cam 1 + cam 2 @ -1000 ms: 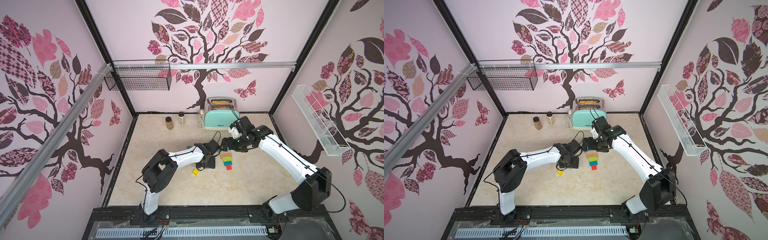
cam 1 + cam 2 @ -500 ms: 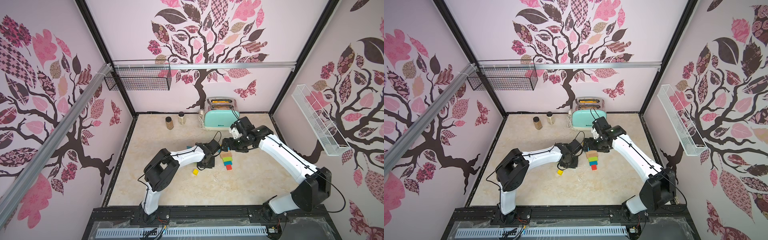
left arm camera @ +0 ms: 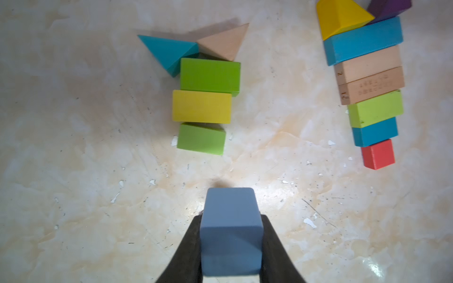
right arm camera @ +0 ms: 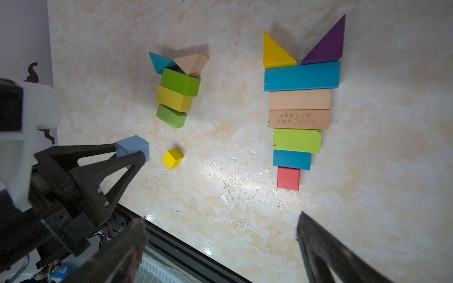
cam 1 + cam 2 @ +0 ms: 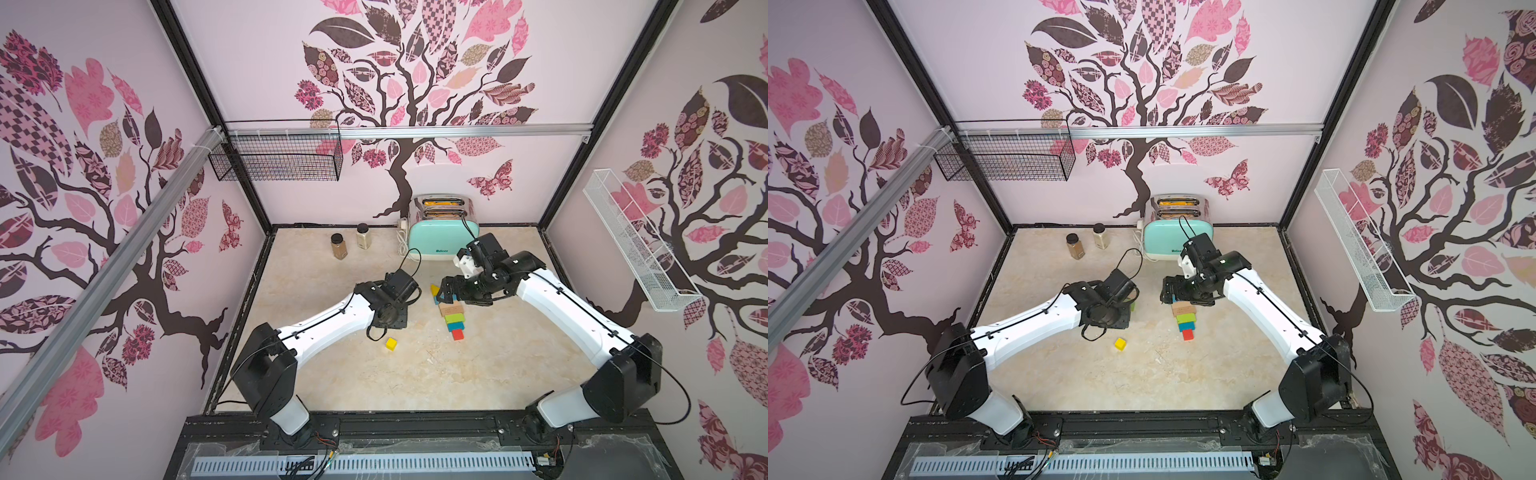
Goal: Assemble a carrot with building blocks
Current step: Assemble the building block at the center of the board.
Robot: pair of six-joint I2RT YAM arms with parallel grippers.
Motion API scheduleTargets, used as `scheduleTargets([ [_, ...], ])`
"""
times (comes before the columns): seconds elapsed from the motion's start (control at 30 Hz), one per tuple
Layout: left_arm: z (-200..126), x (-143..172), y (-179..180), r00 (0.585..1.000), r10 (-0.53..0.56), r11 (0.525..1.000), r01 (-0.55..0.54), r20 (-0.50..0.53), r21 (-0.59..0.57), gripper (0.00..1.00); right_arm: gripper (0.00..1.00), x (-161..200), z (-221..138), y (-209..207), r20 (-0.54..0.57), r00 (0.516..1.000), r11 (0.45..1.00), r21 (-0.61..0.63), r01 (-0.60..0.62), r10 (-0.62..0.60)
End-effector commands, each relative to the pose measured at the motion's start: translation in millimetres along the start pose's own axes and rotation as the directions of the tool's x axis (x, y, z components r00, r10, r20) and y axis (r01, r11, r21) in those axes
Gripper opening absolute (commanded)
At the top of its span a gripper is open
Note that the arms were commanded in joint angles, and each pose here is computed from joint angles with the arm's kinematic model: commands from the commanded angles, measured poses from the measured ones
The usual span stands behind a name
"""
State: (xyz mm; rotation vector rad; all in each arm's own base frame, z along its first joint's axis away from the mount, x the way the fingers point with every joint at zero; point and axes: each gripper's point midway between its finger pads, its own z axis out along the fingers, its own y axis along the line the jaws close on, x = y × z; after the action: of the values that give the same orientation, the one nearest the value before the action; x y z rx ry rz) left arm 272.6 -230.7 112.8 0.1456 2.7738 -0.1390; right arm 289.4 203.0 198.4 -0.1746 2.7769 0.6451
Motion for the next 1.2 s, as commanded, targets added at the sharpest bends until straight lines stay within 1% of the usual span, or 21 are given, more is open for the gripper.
scheduleTargets([
  [0.0, 16, 9, 25, 0.999, 0.022, 0.997, -0.024, -0.027, -0.077, 0.14, 0.99, -2, 2, 5, 0.001, 1.000, 1.000, -0.023, -0.001, 0.001],
  [0.2, 36, 12, 33, 0.998, 0.031, 0.992, -0.037, -0.051, -0.123, 0.13, 0.99, 1, 6, 3, -0.011, 1.000, 1.000, -0.019, -0.002, 0.002],
  [0.43, 56, 19, 30, 0.996, 0.040, 0.992, -0.049, -0.082, -0.118, 0.14, 0.99, 2, 7, 2, -0.013, 1.000, 1.000, -0.015, -0.002, 0.002],
  [0.6, 66, 15, 25, 0.997, 0.046, 0.993, -0.052, -0.060, -0.103, 0.14, 0.99, 3, 9, 1, -0.017, 1.000, 1.000, -0.012, -0.003, 0.003],
  [0.87, 83, 13, 13, 0.997, 0.038, 0.998, -0.042, -0.062, -0.057, 0.17, 0.99, 3, 9, 1, -0.016, 1.000, 1.000, -0.013, -0.002, 0.002],
  [0.93, 87, 16, 15, 0.997, 0.040, 0.997, -0.045, -0.072, -0.070, 0.18, 0.99, 3, 10, 0, -0.017, 1.000, 1.000, -0.011, -0.002, 0.002],
  [1.17, 90, 12, 18, 0.997, 0.042, 0.995, -0.047, -0.060, -0.088, 0.20, 0.99, 4, 13, 0, -0.024, 1.000, 1.000, -0.012, -0.003, 0.003],
])
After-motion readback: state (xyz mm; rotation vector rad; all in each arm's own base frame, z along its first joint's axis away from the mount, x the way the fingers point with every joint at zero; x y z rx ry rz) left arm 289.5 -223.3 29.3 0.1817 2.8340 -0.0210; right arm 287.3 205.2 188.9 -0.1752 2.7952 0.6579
